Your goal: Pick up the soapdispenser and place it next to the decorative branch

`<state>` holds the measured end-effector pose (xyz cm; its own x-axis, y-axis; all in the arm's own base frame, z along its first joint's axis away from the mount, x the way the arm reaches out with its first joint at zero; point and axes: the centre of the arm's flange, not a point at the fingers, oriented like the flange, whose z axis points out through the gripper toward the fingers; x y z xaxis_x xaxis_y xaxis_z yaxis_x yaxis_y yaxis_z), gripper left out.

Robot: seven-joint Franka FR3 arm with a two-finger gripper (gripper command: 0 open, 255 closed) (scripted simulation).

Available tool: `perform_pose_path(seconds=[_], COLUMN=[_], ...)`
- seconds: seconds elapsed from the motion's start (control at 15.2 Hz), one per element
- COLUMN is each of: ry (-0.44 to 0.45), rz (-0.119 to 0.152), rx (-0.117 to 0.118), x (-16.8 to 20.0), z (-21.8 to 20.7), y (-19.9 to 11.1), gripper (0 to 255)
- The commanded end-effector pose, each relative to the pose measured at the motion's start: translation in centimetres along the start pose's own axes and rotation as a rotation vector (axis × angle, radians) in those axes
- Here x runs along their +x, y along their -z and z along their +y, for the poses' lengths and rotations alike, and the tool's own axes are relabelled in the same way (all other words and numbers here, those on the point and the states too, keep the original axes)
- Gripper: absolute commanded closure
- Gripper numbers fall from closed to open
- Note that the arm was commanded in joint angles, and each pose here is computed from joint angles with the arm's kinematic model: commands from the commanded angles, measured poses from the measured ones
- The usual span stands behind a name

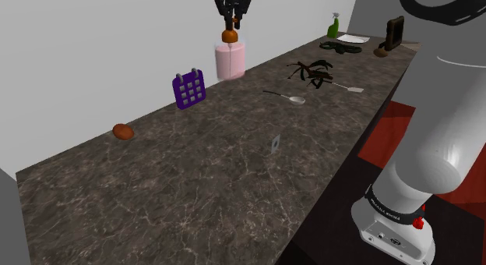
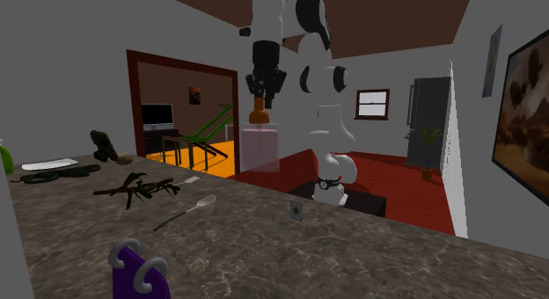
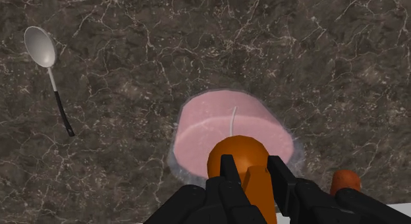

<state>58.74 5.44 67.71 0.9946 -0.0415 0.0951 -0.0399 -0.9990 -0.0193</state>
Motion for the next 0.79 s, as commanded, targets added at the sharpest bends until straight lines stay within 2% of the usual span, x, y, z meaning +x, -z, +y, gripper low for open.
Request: perform_pose_path(seconds=[0.0,0.73], ry=[0.0,0.0], rz=[0.0,0.0], rx=[0.0,0.0], x=[0.0,-1.0], z=[0.1,14.3], y=[0.9,-1.5], gripper=[255,255])
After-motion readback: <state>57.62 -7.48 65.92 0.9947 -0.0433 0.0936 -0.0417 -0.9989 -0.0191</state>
